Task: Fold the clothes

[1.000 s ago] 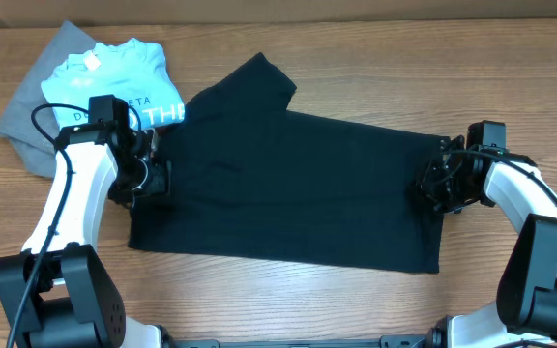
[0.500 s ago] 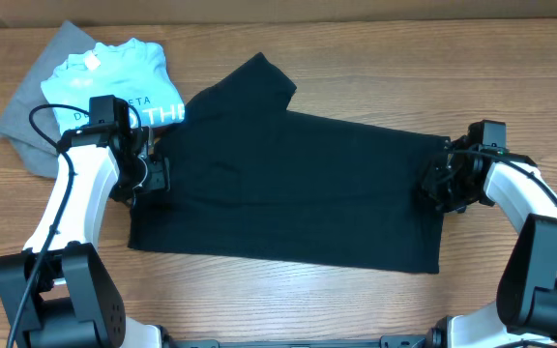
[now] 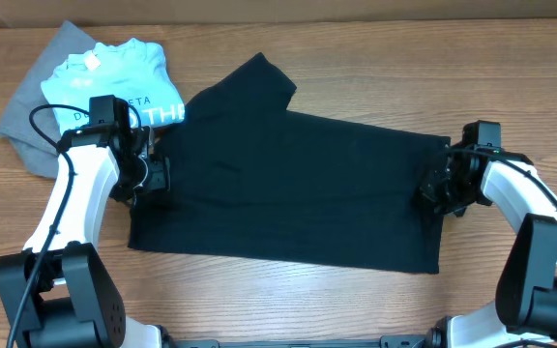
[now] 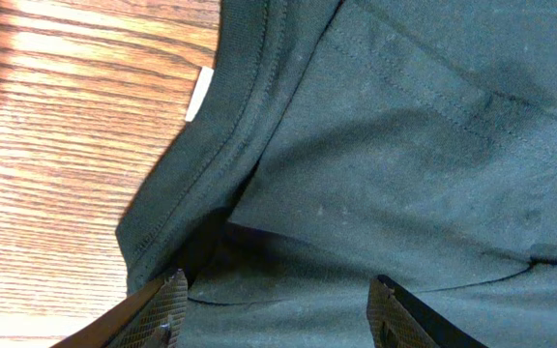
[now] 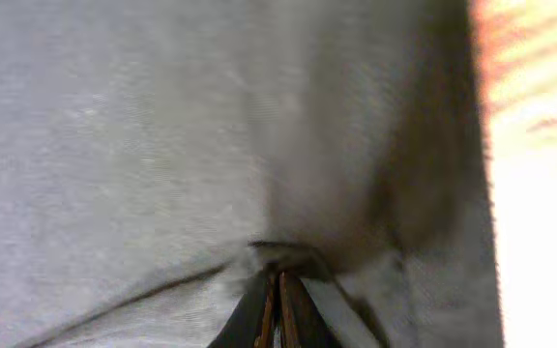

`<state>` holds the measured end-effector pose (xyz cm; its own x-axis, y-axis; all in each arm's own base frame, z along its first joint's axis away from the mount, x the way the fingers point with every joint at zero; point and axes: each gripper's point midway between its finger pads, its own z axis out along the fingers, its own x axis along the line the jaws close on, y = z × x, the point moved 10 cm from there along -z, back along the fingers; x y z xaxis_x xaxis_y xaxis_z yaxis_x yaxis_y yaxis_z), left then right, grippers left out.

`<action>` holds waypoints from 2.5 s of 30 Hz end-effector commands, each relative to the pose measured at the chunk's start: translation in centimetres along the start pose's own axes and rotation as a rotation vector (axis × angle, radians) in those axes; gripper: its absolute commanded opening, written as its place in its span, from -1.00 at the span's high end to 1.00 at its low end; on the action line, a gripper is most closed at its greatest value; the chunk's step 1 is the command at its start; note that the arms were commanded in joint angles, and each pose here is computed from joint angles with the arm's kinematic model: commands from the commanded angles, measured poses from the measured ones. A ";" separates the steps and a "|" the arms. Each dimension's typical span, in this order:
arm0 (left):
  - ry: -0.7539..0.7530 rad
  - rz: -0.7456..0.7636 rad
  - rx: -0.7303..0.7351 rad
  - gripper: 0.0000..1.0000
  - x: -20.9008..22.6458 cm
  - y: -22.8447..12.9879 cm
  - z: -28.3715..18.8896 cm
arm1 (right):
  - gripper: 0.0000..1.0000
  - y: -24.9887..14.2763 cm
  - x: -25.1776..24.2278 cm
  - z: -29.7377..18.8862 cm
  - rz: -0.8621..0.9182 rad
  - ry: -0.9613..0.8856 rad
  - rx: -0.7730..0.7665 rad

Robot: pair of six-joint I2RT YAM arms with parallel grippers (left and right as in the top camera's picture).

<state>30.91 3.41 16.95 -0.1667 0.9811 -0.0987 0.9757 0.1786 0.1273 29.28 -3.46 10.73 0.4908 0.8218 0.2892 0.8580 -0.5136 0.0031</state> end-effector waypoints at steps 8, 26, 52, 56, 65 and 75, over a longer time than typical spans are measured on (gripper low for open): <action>-0.012 -0.003 -0.004 -0.26 -0.2 -0.1 0.0 | 0.92 -1.2 0.9 -8.0 -0.005 -0.017 -0.150; -0.009 0.009 -0.010 -0.27 -0.1 0.0 0.0 | 0.92 -9.5 -0.3 -14.3 0.139 -0.049 -0.091; -0.013 0.009 -0.022 -0.28 -0.2 0.2 0.0 | 0.92 -17.3 -2.1 -18.1 0.326 -0.043 -0.103; -0.013 0.009 -0.022 -0.28 -0.2 0.2 0.0 | 0.92 -16.1 -2.3 -17.8 0.366 -0.075 -0.181; -0.013 0.010 -0.021 -0.27 -0.2 0.2 0.0 | 0.92 -12.5 -2.3 -13.6 0.392 -0.131 -0.112; -0.013 0.010 -0.022 -0.27 -0.2 0.2 0.0 | 0.92 -7.7 -1.8 -10.4 0.389 -0.154 -0.152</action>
<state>31.21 3.45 16.99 -0.1642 0.9814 -0.0994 0.9728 0.1778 0.1485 19.64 -3.26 20.54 0.7942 0.5852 0.1635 0.5861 -0.8088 0.0484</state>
